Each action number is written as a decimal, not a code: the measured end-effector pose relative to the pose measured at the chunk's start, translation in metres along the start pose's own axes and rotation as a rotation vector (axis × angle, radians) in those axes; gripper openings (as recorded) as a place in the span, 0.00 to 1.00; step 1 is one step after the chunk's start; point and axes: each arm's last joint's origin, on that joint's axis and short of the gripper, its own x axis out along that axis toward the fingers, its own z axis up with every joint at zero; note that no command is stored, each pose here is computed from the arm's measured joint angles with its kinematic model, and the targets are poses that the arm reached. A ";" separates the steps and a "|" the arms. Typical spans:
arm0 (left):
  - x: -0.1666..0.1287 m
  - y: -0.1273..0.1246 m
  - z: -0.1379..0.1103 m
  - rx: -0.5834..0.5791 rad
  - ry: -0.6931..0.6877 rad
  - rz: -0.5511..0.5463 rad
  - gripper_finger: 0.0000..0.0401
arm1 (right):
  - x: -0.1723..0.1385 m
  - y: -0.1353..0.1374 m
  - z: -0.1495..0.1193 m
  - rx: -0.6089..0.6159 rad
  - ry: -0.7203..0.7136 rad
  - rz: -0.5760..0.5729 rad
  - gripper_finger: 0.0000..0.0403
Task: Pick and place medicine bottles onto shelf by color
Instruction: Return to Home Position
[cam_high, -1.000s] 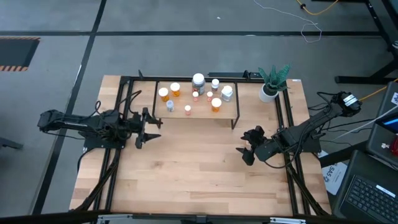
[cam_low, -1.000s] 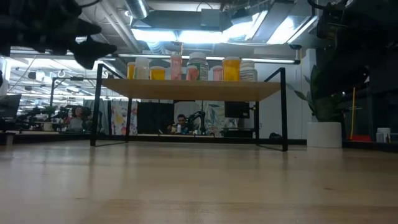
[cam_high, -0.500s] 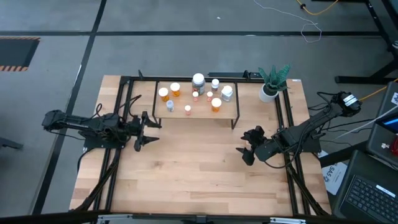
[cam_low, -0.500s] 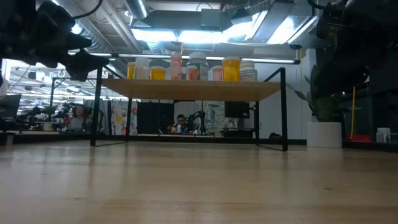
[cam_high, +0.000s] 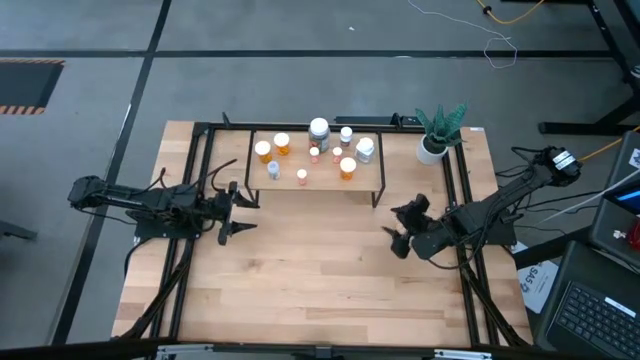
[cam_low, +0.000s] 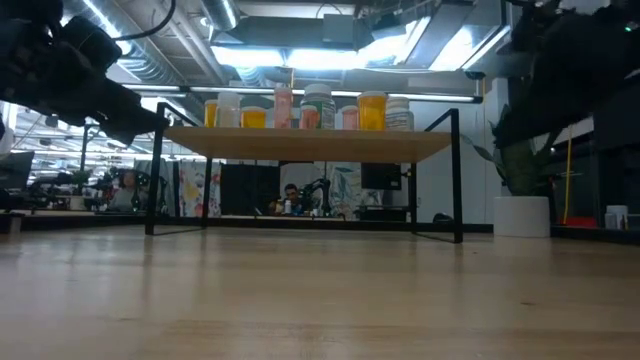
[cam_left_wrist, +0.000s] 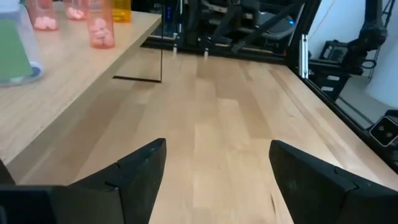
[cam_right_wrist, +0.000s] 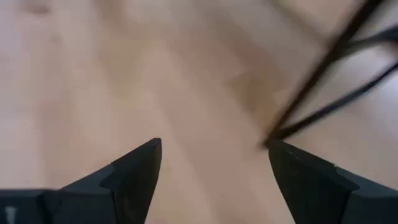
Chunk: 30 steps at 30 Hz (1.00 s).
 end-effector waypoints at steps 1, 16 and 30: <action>0.000 0.000 0.000 0.000 -0.002 0.000 0.70 | -0.003 -0.003 -0.001 -0.016 -0.010 -0.030 0.74; 0.000 0.001 0.000 -0.004 -0.003 0.030 0.70 | -0.043 -0.024 -0.028 0.022 -0.243 0.074 0.74; 0.000 0.001 0.000 -0.004 -0.004 0.030 0.70 | -0.012 -0.043 -0.007 -0.061 -0.359 0.399 0.74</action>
